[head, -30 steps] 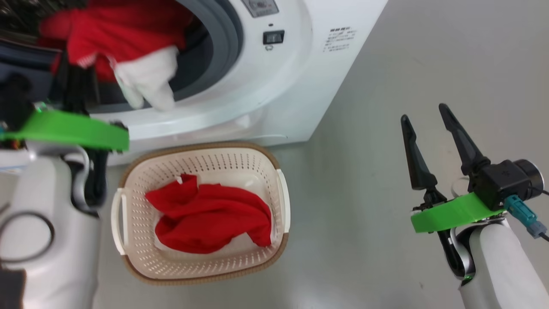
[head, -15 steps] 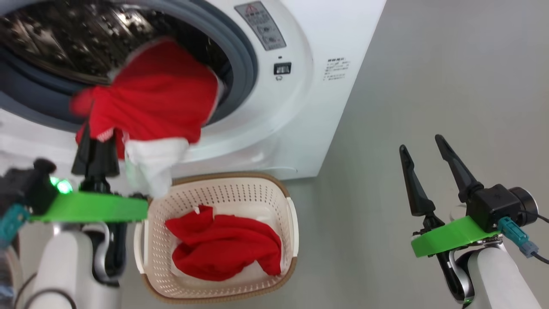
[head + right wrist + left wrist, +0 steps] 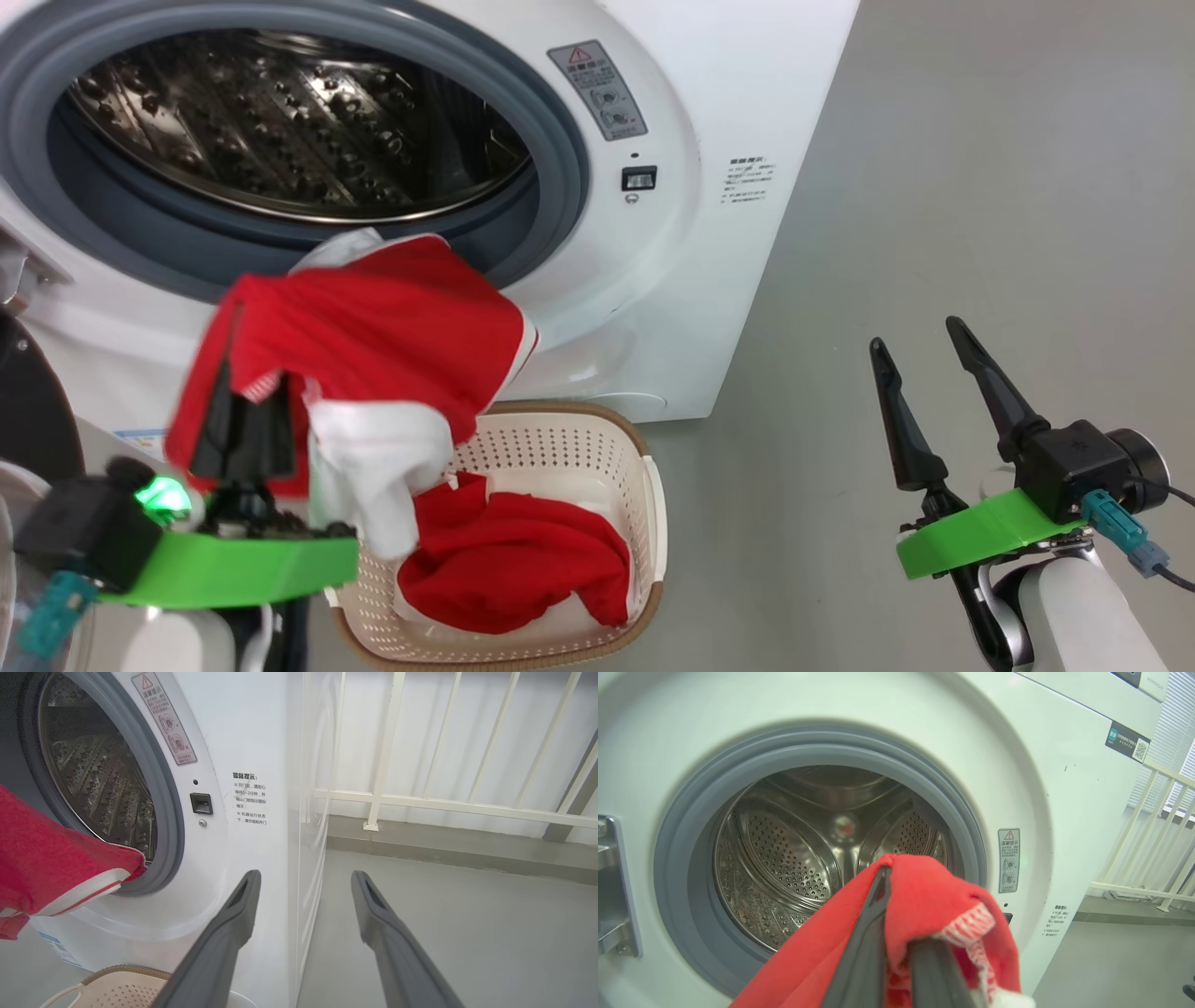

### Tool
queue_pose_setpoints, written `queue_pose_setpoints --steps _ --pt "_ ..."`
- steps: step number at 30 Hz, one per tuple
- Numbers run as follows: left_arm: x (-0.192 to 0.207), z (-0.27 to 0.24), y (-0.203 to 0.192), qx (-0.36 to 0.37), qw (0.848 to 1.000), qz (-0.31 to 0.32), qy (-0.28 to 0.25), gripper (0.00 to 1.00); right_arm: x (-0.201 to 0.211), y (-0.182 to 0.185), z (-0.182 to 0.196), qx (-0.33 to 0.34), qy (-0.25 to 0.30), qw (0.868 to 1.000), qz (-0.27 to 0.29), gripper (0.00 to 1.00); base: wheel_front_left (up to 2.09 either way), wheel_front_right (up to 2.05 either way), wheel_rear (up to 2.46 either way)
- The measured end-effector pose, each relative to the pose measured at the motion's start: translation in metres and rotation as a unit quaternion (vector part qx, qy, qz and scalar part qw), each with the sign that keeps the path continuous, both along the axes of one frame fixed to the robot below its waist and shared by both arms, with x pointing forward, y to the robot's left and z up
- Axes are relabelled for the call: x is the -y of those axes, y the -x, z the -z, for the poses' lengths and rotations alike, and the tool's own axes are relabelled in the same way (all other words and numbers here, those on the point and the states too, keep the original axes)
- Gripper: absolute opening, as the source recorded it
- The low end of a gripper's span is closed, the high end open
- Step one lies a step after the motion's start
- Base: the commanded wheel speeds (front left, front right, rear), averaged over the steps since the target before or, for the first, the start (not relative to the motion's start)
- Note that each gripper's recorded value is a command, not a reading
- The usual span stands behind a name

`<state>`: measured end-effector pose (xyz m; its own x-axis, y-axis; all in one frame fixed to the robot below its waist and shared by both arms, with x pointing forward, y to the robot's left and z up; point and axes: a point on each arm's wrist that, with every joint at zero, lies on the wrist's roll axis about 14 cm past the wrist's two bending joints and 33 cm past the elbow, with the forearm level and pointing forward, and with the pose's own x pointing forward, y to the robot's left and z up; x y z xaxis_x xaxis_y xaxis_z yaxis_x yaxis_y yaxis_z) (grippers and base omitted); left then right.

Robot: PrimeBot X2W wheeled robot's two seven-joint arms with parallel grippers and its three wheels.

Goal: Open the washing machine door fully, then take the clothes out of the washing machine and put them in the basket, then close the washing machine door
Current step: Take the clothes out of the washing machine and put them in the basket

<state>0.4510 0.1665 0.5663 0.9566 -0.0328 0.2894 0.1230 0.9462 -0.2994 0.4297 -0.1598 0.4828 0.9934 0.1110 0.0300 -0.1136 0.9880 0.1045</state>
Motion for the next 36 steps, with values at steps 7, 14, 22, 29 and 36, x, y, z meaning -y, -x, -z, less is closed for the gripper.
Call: queue_pose_setpoints --steps 7,14,22,29,36 --pt "0.007 0.053 -0.001 -0.08 0.996 0.01 0.029 0.0 -0.002 -0.004 0.011 -0.013 -0.001 1.0 -0.003 1.0 0.0 0.0 0.0" --pt "0.02 0.124 -0.009 -0.188 0.981 0.022 0.052 0.0 -0.002 -0.011 0.026 -0.03 0.0 1.0 -0.003 1.0 0.0 0.0 0.0" --pt "0.032 0.178 -0.022 -0.268 0.96 0.034 0.072 0.0 0.001 -0.021 0.035 -0.037 0.002 0.999 0.001 1.0 0.0 0.0 0.0" --pt "0.042 0.23 -0.029 -0.347 0.933 0.039 0.083 0.0 0.014 -0.028 0.046 -0.049 -0.004 0.999 0.019 1.0 0.0 0.0 0.0" --pt "0.062 0.28 -0.022 -0.437 0.895 0.064 0.056 0.0 0.026 -0.027 0.061 -0.068 -0.004 0.997 0.035 1.0 0.0 0.0 0.0"
